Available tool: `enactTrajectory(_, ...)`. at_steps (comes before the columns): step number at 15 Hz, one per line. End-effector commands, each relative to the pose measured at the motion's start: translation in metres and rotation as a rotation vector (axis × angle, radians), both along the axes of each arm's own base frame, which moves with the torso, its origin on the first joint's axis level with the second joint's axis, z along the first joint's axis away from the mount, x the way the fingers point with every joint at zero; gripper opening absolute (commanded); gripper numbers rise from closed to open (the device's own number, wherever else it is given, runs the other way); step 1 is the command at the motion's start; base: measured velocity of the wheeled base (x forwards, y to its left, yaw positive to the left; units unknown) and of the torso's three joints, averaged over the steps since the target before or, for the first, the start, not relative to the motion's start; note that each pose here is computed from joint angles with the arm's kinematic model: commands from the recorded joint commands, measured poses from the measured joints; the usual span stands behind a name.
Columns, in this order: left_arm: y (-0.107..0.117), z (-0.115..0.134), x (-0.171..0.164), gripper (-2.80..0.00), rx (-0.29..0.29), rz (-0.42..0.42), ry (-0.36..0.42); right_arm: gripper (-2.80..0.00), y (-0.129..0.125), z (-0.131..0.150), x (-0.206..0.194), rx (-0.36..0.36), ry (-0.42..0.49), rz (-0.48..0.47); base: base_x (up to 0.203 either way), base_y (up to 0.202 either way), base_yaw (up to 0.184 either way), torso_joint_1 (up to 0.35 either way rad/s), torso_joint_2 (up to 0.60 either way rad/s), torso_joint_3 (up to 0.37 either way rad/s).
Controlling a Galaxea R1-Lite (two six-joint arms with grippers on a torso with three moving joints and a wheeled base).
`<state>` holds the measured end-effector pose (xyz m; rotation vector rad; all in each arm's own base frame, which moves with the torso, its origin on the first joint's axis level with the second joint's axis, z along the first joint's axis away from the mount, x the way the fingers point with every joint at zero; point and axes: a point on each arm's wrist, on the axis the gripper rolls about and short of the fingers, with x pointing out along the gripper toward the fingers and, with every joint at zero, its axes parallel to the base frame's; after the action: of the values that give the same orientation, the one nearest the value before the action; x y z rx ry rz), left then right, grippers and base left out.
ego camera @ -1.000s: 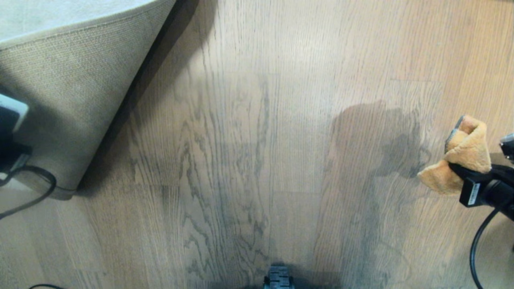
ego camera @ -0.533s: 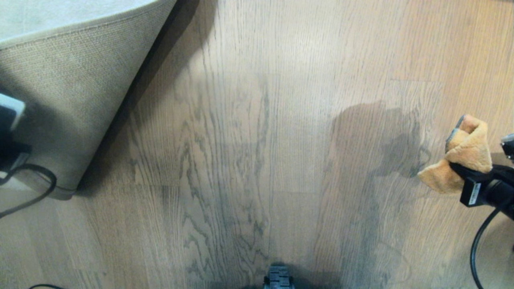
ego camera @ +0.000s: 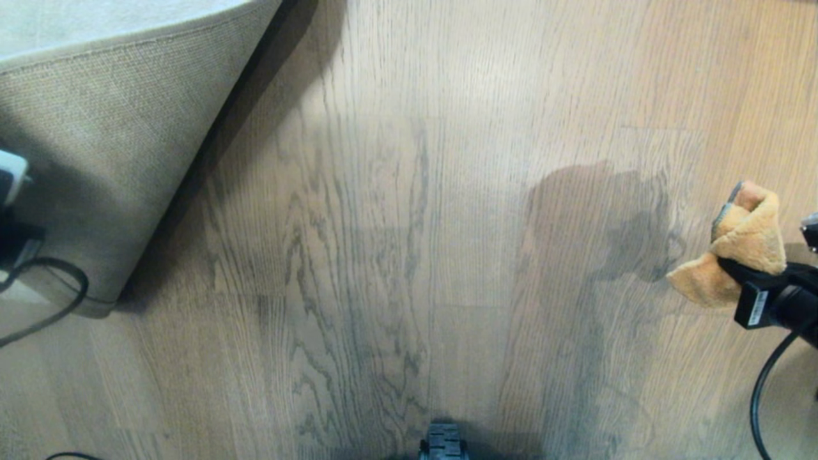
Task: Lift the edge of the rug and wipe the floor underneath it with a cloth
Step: Pick up the rag
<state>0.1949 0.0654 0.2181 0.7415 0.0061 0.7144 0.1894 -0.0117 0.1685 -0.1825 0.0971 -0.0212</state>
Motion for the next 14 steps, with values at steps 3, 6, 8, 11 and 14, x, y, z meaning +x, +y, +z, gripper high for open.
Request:
enactTrajectory(3,-0.0001,-0.0023,-0.0011,-2.8,-0.012,0.0,-0.01,-2.8,0.0,0.0011,-0.0001,-0.002,-0.008,0.0,0.0,0.0,0.0,0.0,0.0,0.0)
enactTrajectory(6,-0.0001,-0.0015,-0.0009,-2.8,-0.01,-0.002,-0.013,-2.8,0.0001,0.0015,-0.0006,-0.003,-0.01,0.0,0.0,0.0,0.0,0.0,0.0,0.0)
enactTrajectory(8,-0.0001,-0.0018,-0.001,-2.8,-0.015,0.0,-0.016,-2.8,-0.0002,0.0016,-0.0013,-0.003,-0.011,-0.002,0.0,0.0,0.0,0.0,0.0,0.0)
enactTrajectory(11,-0.0001,-0.0011,-0.0013,-2.8,-0.014,0.0,-0.019,-2.8,-0.0002,0.0016,-0.0013,-0.002,-0.01,-0.002,0.0,0.0,0.0,0.0,0.0,0.0)
enactTrajectory(14,-0.0005,0.0004,-0.0025,-2.8,-0.007,0.001,-0.044,-2.8,-0.0002,0.0016,-0.0013,-0.002,-0.01,-0.002,0.0,0.0,0.0,0.0,0.0,0.0)
